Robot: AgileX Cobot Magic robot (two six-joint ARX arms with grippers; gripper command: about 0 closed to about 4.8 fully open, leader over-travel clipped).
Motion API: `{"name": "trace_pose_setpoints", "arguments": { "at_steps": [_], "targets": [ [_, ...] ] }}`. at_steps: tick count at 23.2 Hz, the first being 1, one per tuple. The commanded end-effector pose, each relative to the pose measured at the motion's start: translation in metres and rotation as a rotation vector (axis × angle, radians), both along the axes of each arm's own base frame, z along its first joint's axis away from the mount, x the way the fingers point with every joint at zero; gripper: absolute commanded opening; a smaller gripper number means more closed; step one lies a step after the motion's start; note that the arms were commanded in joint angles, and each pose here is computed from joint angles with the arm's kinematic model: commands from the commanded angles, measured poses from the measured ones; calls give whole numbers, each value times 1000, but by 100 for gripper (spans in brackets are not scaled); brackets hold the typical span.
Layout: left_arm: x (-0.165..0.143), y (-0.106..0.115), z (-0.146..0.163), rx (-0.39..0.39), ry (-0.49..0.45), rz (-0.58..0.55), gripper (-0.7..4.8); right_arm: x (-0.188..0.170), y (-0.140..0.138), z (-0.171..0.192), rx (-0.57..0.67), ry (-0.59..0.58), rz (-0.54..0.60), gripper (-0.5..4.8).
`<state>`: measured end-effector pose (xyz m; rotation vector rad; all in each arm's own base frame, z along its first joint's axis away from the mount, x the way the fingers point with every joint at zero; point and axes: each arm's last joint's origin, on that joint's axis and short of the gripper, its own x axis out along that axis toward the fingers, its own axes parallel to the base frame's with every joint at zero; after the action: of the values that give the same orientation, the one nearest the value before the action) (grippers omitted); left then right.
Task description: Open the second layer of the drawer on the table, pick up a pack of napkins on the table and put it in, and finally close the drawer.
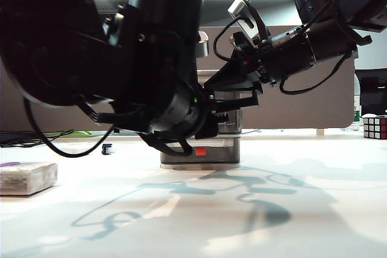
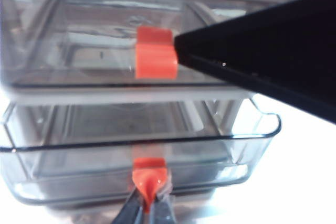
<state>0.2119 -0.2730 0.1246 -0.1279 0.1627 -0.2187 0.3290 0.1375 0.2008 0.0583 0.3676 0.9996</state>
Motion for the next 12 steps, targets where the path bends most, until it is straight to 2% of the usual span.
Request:
{"name": "trace_pose_setpoints", "arguments": {
  "at_steps": [1,4,7,11,12],
  "targets": [
    [-8,10,1,-42,16,43,-5,1,0,4,4,-28,-16,-5],
    [-14,18,2,-71,28,47,-5,1,0,4,4,-27,-16,-5],
    [-23,25,3,-69,34,37,-6,1,0,4,5,-29,-15,-5],
    [-42,34,0,-131,78,20,-5,2,0,6,8,-36,-16,-5],
    [-50,35,-1,-113,89,17,-5,2,1,6,9,-38,-15,-5]
  ]
}}
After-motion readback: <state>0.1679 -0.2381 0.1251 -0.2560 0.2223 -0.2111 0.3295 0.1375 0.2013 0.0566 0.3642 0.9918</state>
